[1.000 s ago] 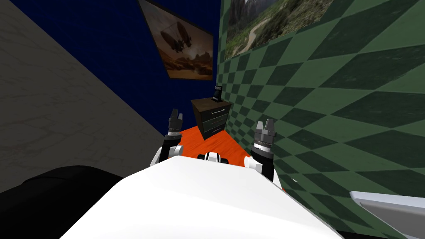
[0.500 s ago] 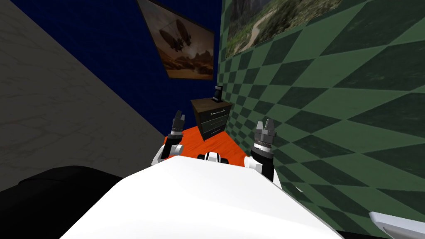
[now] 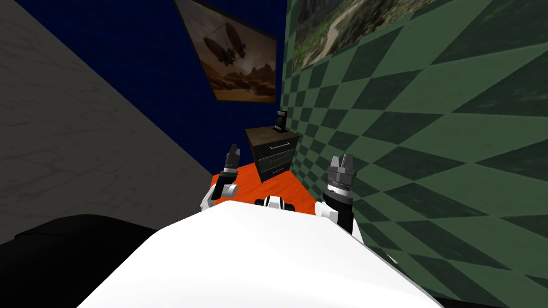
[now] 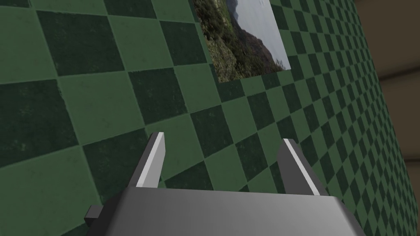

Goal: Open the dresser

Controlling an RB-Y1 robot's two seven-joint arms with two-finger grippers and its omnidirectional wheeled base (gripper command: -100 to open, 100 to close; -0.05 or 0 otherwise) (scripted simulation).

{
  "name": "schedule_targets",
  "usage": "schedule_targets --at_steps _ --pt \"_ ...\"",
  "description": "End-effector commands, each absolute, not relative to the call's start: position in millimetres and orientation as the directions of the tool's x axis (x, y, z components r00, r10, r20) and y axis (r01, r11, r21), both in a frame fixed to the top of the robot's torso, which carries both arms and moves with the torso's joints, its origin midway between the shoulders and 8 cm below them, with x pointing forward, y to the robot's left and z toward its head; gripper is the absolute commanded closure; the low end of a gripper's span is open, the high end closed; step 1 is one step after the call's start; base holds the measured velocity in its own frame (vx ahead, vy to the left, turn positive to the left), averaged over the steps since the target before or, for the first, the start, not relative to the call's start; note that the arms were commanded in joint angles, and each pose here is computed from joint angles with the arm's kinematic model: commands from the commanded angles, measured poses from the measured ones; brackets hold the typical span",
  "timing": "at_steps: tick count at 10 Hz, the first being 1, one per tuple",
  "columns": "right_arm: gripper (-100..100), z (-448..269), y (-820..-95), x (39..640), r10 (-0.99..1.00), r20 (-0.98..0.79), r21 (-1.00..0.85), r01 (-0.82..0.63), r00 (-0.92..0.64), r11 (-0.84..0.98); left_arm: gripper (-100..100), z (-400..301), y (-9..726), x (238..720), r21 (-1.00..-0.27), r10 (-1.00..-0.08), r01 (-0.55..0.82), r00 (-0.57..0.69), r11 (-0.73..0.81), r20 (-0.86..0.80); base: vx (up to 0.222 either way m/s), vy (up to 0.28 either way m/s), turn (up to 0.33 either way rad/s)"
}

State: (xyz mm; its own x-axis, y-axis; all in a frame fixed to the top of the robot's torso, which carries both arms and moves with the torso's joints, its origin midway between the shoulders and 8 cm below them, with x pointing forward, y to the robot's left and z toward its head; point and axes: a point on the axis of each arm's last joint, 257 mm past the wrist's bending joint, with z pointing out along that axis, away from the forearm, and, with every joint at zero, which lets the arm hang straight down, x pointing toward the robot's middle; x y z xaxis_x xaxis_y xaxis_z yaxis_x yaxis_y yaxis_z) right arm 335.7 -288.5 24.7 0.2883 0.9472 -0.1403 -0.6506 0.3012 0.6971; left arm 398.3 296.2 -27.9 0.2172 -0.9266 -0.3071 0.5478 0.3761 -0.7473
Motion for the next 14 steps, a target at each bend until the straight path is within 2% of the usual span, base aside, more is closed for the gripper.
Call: schedule_targets --at_steps 1,14 --pt "0 24.6 -288.5 335.7 0.947 -0.140 0.697 -0.651 0.288 0.301 -100 -42.0 302.2 412.6 -0.758 -0.927 0.534 0.215 0.375 -0.307 0.111 -0.113 0.120" --pt "0 24.7 -288.5 335.7 0.947 -0.140 0.697 -0.651 0.288 0.301 -100 -112.9 333.1 466.0 -0.831 -0.932 0.430 0.236 0.353 -0.274 0.077 -0.097 0.075"
